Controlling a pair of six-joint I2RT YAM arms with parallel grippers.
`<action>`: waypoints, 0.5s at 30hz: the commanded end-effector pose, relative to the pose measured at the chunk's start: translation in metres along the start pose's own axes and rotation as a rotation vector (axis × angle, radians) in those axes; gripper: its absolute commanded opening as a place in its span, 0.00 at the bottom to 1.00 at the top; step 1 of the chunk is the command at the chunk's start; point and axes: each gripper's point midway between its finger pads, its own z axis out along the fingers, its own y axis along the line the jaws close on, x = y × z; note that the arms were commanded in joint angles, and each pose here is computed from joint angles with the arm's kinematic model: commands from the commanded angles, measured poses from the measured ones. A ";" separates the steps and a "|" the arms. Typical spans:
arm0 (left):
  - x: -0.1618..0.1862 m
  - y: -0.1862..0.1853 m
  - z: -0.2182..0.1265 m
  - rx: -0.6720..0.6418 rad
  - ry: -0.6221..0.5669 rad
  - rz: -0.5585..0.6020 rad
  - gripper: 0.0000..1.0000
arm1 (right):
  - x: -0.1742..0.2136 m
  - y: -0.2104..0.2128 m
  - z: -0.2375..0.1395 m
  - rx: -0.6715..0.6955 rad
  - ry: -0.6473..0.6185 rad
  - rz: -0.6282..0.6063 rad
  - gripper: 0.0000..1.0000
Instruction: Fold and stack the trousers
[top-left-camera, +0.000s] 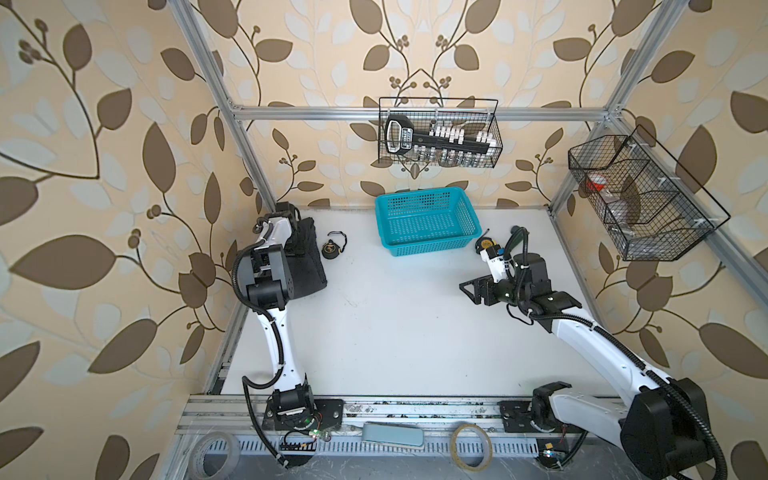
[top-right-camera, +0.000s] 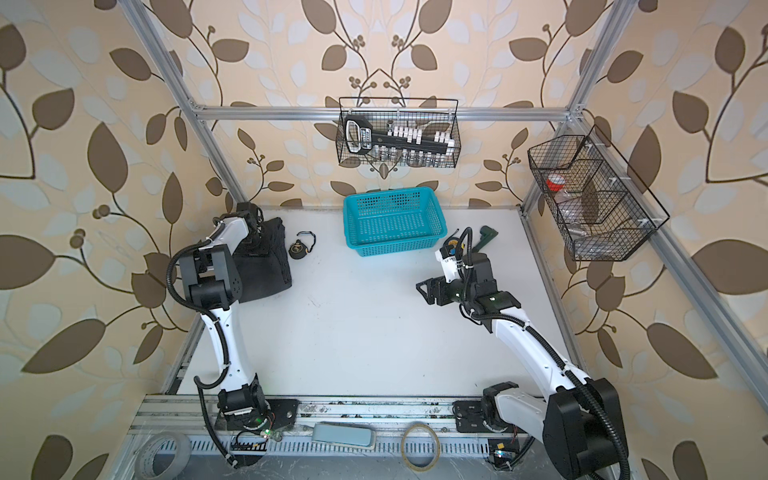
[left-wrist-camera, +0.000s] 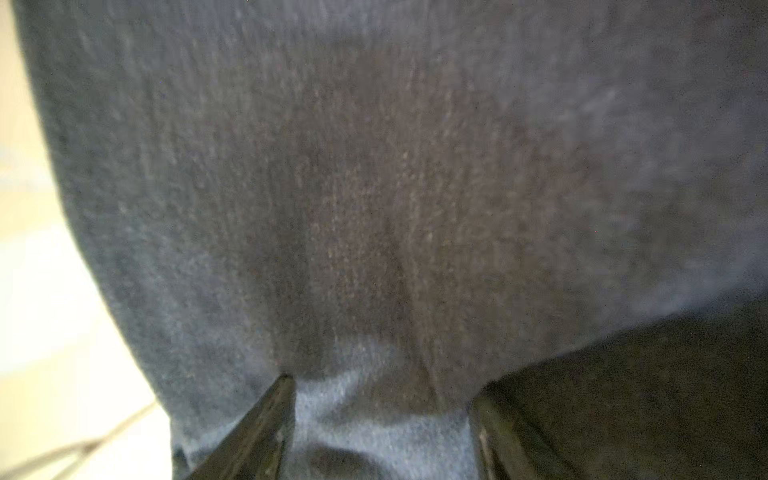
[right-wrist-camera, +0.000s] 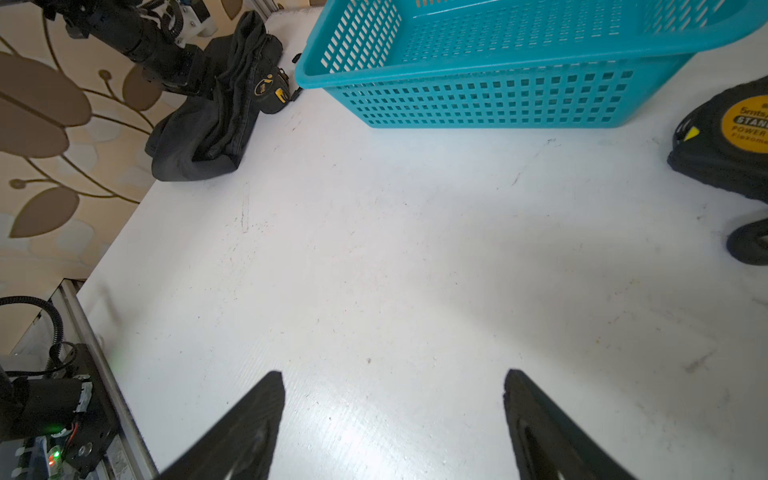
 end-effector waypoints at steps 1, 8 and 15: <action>-0.015 -0.017 0.001 0.071 -0.022 0.095 0.67 | -0.010 0.000 -0.005 0.016 -0.012 -0.032 0.83; -0.034 -0.049 -0.003 0.082 -0.056 0.268 0.66 | -0.010 -0.001 -0.001 0.016 0.004 -0.033 0.83; -0.021 -0.037 -0.006 -0.045 -0.035 0.389 0.66 | -0.013 -0.002 0.003 0.010 0.009 -0.037 0.83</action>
